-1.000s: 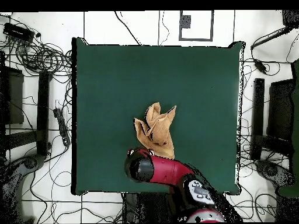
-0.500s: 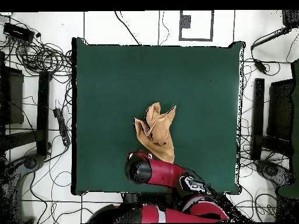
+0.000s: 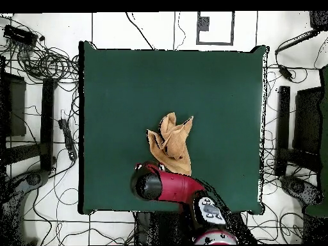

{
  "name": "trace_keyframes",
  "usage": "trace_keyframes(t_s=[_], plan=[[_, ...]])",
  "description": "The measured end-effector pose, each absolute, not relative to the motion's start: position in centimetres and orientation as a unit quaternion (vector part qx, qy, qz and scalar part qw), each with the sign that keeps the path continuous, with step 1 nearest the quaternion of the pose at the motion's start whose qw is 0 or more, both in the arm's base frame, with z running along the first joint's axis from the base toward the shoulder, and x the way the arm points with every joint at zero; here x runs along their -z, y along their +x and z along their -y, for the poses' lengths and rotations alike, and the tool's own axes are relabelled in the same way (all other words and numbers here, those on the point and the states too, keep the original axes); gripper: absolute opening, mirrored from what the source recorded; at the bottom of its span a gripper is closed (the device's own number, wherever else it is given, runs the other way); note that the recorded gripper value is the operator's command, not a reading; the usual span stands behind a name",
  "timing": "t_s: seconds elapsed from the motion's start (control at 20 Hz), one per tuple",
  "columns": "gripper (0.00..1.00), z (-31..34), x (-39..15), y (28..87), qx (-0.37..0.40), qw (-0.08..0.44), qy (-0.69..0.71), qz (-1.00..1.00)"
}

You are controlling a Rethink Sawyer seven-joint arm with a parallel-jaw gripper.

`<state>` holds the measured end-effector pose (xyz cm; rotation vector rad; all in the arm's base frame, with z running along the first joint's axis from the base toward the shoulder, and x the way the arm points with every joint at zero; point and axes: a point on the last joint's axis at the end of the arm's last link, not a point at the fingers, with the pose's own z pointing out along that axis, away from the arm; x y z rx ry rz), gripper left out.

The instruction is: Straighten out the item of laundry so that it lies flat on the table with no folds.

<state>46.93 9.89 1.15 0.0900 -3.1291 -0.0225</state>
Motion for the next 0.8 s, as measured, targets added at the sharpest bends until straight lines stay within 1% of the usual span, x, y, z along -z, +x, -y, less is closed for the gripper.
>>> trace_keyframes(t_s=[0.2,0.45,0.8], plan=[[1.0,-10.7,-3.9,47.4,0.004,0.023,0.036,0.999],[1.0,-11.2,-6.2,47.9,0.002,0.032,0.041,0.999],[1.0,-11.0,-7.7,50.8,0.001,0.007,0.035,0.999]])
